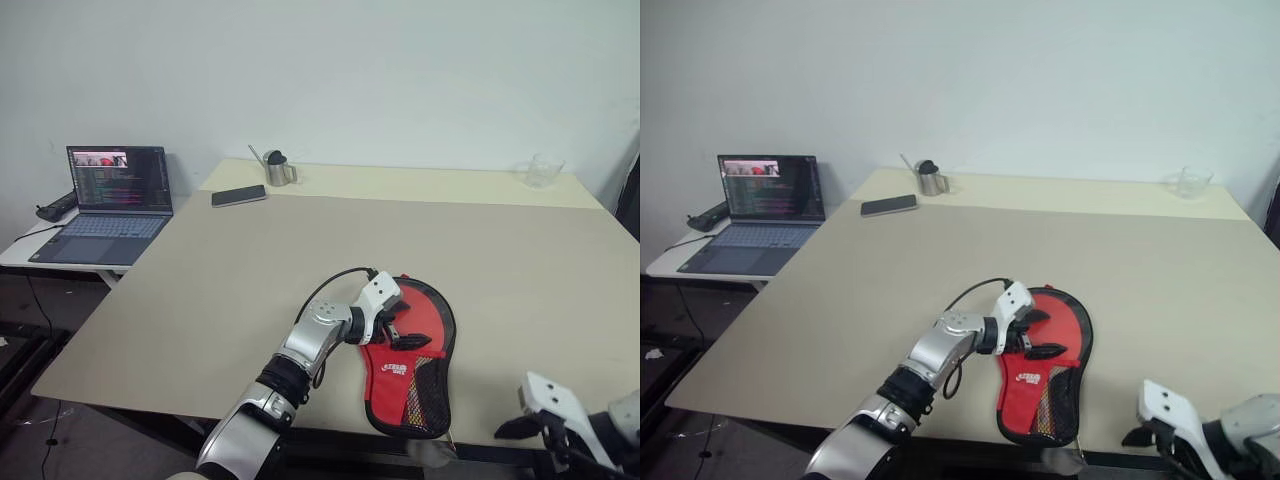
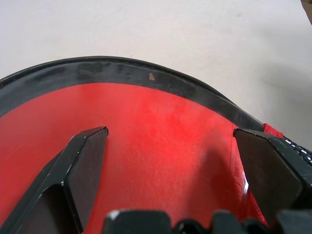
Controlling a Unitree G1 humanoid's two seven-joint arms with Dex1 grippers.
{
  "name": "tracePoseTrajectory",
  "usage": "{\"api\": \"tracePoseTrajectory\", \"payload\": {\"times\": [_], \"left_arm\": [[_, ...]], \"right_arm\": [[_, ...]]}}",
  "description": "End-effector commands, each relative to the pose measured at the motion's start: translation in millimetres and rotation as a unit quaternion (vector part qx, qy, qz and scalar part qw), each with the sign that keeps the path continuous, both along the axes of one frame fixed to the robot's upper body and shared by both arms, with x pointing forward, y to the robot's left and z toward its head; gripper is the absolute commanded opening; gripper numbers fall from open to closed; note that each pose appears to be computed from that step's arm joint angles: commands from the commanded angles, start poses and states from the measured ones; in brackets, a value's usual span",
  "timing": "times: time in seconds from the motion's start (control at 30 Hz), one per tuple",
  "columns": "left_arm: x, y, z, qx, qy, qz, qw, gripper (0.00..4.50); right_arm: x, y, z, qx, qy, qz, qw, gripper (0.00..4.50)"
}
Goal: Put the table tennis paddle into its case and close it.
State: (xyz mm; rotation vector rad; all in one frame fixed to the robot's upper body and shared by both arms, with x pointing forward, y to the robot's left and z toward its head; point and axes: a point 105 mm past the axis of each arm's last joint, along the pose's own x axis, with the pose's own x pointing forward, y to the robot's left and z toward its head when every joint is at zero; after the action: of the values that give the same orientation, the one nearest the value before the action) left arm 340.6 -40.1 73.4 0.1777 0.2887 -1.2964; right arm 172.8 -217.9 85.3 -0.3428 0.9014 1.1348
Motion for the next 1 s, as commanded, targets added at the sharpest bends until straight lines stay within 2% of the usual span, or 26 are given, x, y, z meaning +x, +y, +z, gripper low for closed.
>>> {"api": "tracePoseTrajectory", "payload": {"times": [0.03,0.13,0.33,0.4,0.53,0.63,0.73,0.87,1.0], "left_arm": [[-5.9,3.9,-26.3,0.031,0.035,0.003,0.999,4.50],[0.5,7.2,-13.9,0.015,0.014,0.004,1.000,4.50],[8.7,22.6,40.1,-0.051,-0.015,-0.027,0.998,4.50],[13.9,51.7,87.0,-0.066,-0.060,-0.045,0.995,4.50],[11.9,100.5,134.5,-0.052,-0.114,-0.043,0.991,4.50],[-1.4,147.0,169.5,-0.043,-0.144,-0.033,0.988,4.50],[-22.1,190.2,191.4,-0.026,-0.158,-0.020,0.987,4.50],[-43.8,246.7,206.3,-0.013,-0.159,0.035,0.987,4.50],[-51.9,290.3,214.4,0.024,-0.172,0.107,0.979,4.50]], "right_arm": [[20.4,-9.0,19.7,-0.004,-0.056,-0.010,0.998,4.48],[36.3,-9.9,39.4,0.022,-0.093,-0.022,0.995,4.48],[67.3,-4.1,77.1,0.092,-0.153,-0.034,0.983,4.48],[89.4,-13.4,89.0,0.089,-0.174,-0.035,0.980,4.48],[114.9,-29.1,105.7,0.080,-0.189,-0.034,0.978,4.48],[128.7,-40.3,126.2,0.100,-0.202,-0.037,0.974,4.48],[134.6,-46.4,139.5,0.110,-0.211,-0.030,0.971,4.48],[137.7,-47.8,150.4,0.112,-0.232,-0.015,0.966,4.48],[138.6,-44.8,153.5,0.098,-0.242,-0.005,0.965,4.48]]}}
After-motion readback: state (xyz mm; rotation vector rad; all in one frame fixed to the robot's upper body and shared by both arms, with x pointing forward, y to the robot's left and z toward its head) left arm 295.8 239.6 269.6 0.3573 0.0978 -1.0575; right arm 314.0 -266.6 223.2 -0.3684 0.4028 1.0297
